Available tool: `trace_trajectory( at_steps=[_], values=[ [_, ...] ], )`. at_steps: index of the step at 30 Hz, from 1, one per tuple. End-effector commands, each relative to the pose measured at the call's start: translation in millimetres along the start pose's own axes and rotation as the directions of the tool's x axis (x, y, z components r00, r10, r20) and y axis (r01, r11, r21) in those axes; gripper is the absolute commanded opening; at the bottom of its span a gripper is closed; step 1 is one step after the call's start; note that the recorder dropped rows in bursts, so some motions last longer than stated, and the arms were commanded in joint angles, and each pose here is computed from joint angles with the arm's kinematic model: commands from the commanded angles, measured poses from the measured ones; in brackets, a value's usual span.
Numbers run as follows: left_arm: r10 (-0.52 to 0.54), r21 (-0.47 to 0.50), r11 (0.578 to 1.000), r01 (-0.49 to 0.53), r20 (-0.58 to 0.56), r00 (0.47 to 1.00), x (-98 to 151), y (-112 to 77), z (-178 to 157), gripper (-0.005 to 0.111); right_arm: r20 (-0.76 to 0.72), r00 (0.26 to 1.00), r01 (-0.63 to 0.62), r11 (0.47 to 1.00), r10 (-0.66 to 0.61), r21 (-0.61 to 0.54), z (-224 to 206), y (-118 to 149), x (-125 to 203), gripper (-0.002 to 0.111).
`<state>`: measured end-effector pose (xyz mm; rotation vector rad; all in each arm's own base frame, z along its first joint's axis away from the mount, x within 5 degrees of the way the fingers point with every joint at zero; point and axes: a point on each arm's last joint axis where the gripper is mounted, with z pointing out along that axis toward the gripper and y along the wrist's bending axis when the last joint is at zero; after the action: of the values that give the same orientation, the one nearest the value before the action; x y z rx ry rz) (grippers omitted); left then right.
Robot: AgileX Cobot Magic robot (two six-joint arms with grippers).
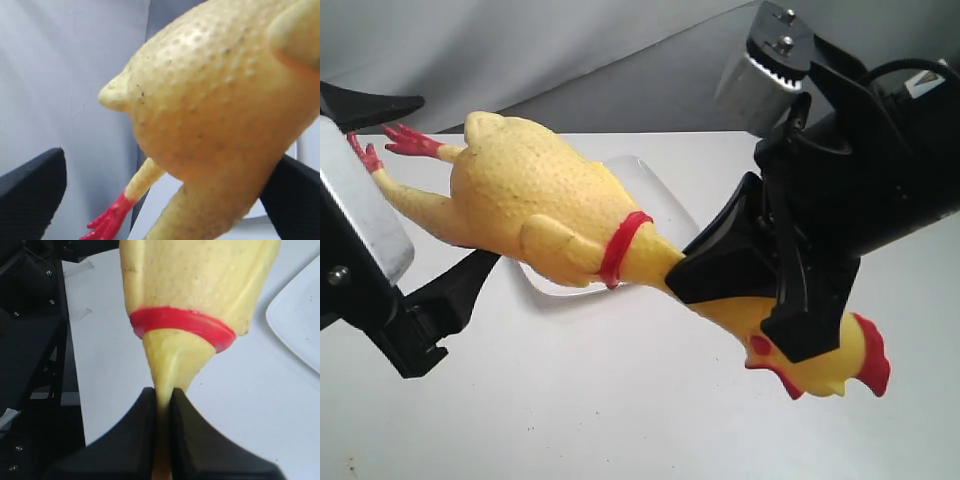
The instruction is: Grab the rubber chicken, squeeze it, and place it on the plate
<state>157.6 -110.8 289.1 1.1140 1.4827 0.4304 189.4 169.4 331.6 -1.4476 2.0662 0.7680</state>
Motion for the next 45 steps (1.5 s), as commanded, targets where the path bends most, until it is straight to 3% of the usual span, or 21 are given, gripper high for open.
trace_trajectory(
  at_steps=[1, 5, 12, 16, 22, 39, 43, 45],
  values=[
    [0.025, 0.067, 0.997, -0.033, 0.113, 0.993, -11, -4.6, -2, 0.093, -0.012, 1.000, 0.012, 1.000, -0.012, -0.012, -1, 2, 2, 0.000],
    [0.033, 0.160, 0.985, -0.066, 0.200, 0.979, -18, -13.7, -4, 0.093, -0.012, 1.000, 0.012, 1.000, -0.012, -0.012, -1, 2, 2, 0.000],
    [0.032, 0.163, 0.984, -0.066, 0.203, 0.979, -18, -14.0, -5, 0.089, -0.012, 1.000, 0.012, 1.000, -0.012, -0.012, -1, 2, 2, 0.000],
    [0.033, 0.164, 0.984, -0.067, 0.202, 0.979, -18, -14.3, -4, 0.060, -0.012, 1.000, 0.012, 1.000, -0.012, -0.012, -1, 2, 2, 0.000],
    [0.025, 0.212, 0.974, -0.078, 0.241, 0.970, -22, -18.8, -6, 0.000, -0.012, 1.000, 0.012, 1.000, -0.012, -0.012, -1, 2, 2, 0.000],
    [0.045, 0.242, 0.963, -0.116, 0.280, 0.959, -24, -22.5, -8, 0.002, -0.012, 1.000, 0.012, 1.000, -0.012, -0.012, -1, 2, 2, 0.000],
    [0.098, 0.222, 0.961, -0.166, 0.288, 0.953, -24, -22.0, -7, 0.022, 0.008, 0.998, -0.058, 0.998, 0.058, -0.029, -1, 3, 0, 0.000],
    [0.177, 0.198, 0.949, -0.244, 0.306, 0.936, -24, -22.0, -7, 0.042, 0.012, 0.997, -0.082, 0.996, 0.082, -0.035, -1, 4, -1, 0.000]
  ],
)
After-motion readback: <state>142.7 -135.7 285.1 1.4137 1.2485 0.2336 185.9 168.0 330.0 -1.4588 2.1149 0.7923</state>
